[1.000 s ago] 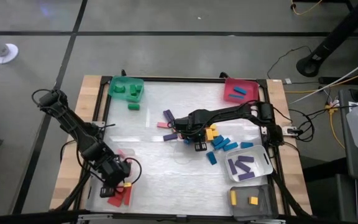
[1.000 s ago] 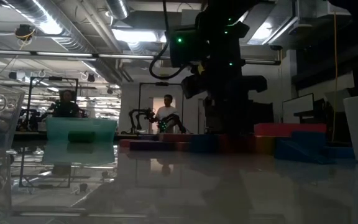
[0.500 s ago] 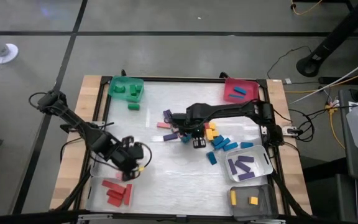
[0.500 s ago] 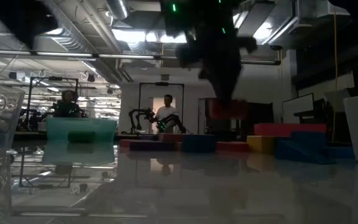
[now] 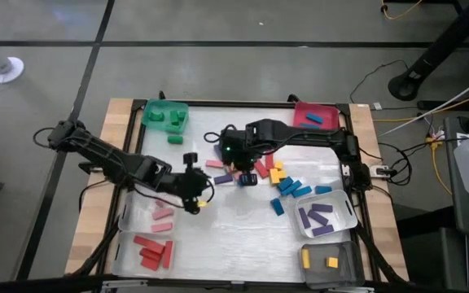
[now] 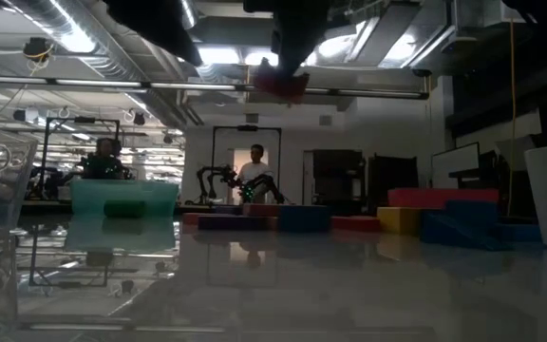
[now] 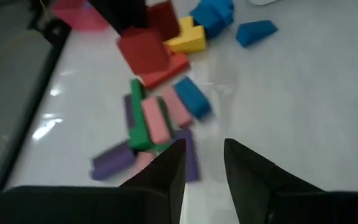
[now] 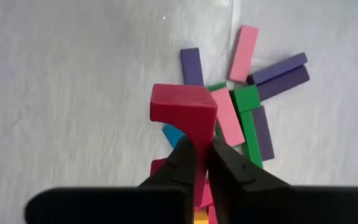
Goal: Sort blocks
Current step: Put the red block into the bottom transparent bin, then put the blue block into the pink bin
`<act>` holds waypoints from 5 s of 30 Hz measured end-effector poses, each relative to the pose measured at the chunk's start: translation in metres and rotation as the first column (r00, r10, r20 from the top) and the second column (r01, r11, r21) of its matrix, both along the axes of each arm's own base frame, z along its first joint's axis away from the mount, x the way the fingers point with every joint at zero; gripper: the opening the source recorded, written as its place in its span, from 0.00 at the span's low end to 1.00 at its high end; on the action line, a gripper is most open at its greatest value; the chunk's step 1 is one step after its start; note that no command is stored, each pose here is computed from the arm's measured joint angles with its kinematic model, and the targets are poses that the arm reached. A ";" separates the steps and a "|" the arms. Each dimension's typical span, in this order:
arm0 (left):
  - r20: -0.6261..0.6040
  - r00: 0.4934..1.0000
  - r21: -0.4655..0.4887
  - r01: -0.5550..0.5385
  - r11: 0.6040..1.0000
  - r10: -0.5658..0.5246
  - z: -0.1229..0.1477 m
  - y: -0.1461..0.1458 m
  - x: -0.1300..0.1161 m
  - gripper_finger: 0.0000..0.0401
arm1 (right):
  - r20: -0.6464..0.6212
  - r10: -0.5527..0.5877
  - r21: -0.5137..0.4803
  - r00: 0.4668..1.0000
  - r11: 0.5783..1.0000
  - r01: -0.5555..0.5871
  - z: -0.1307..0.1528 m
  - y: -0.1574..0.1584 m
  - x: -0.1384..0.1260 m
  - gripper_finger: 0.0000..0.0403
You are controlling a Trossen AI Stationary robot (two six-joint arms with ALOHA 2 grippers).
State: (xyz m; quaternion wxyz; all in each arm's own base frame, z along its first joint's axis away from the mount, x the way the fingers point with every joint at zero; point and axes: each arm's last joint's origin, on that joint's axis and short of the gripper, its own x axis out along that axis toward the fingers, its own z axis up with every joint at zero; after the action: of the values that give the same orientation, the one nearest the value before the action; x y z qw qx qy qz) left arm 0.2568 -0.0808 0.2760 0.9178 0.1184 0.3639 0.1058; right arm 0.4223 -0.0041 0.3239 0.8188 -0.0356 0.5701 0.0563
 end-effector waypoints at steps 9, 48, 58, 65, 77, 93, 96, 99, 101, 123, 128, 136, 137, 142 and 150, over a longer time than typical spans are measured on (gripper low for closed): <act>0.010 0.996 0.192 0.089 0.977 -0.092 0.008 0.023 0.014 0.46 | -0.012 0.008 0.021 1.000 1.000 -0.008 0.002 0.001 -0.002 0.07; -0.109 0.901 0.454 0.421 0.785 -0.420 0.016 0.021 0.022 0.34 | 0.193 0.065 0.279 0.979 0.953 -0.118 0.011 -0.012 0.013 0.07; -0.109 0.903 0.453 0.417 0.788 -0.415 0.016 0.021 0.022 0.30 | 0.187 0.051 0.235 0.981 0.967 -0.095 0.010 -0.012 0.013 0.07; -0.079 0.913 0.427 0.393 0.814 -0.400 0.016 0.021 0.022 0.30 | 0.190 0.048 0.228 0.981 0.969 -0.092 0.010 -0.012 0.014 0.26; -0.035 0.954 0.266 0.297 0.917 -0.299 0.011 0.021 0.018 0.30 | 0.074 -0.038 0.022 0.997 0.999 0.036 0.024 -0.019 -0.012 0.52; -0.221 0.921 -0.720 0.068 0.691 -0.322 0.002 -0.013 -0.027 0.30 | -0.207 -0.106 0.012 0.973 0.994 0.110 0.016 -0.018 -0.039 0.52; -0.302 0.829 -0.837 0.006 0.548 -0.471 0.002 -0.033 -0.042 0.31 | -0.208 -0.096 0.011 0.973 0.995 0.101 0.014 -0.018 -0.038 0.52; -0.347 0.757 -0.866 -0.032 0.499 -0.554 0.001 -0.056 -0.057 0.31 | -0.211 -0.096 0.015 0.973 0.995 0.102 0.015 -0.018 -0.038 0.52; -0.360 0.720 -0.867 -0.024 0.497 -0.593 0.000 -0.070 -0.066 0.31 | -0.212 -0.112 0.019 0.971 0.993 0.119 0.015 -0.018 -0.038 0.52; -0.493 0.767 -0.685 -0.050 0.727 -0.411 -0.023 -0.102 -0.081 0.49 | -0.320 -0.404 0.160 0.857 0.868 0.469 0.013 0.044 -0.040 0.52; -0.479 0.761 -0.682 -0.008 0.731 -0.438 -0.023 -0.101 -0.081 0.48 | -0.422 -0.422 0.082 0.803 0.864 0.497 -0.016 0.065 -0.045 0.52; -0.478 0.761 -0.682 -0.007 0.731 -0.439 -0.023 -0.101 -0.082 0.47 | -0.596 -0.532 -0.134 0.601 0.804 0.579 -0.095 0.083 -0.067 0.52; -0.477 0.761 -0.682 -0.005 0.731 -0.440 -0.023 -0.101 -0.082 0.47 | -0.607 -0.552 -0.155 0.572 0.788 0.596 -0.105 0.082 -0.070 0.52; -0.478 0.761 -0.682 -0.008 0.731 -0.438 -0.023 -0.101 -0.082 0.47 | -0.648 -0.584 -0.128 0.489 0.716 0.686 -0.143 0.082 -0.076 0.52; -0.475 0.767 -0.677 -0.006 0.736 -0.430 -0.023 -0.101 -0.081 0.47 | -0.590 -0.671 -0.103 0.448 0.613 0.783 -0.170 0.082 -0.076 0.52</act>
State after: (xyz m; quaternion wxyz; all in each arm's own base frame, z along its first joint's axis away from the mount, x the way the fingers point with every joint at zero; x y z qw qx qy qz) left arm 0.1756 -0.1820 0.2531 0.7409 -0.1327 0.6331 -0.1808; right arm 0.3465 0.0782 0.1535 0.5481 0.3079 0.7395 -0.2408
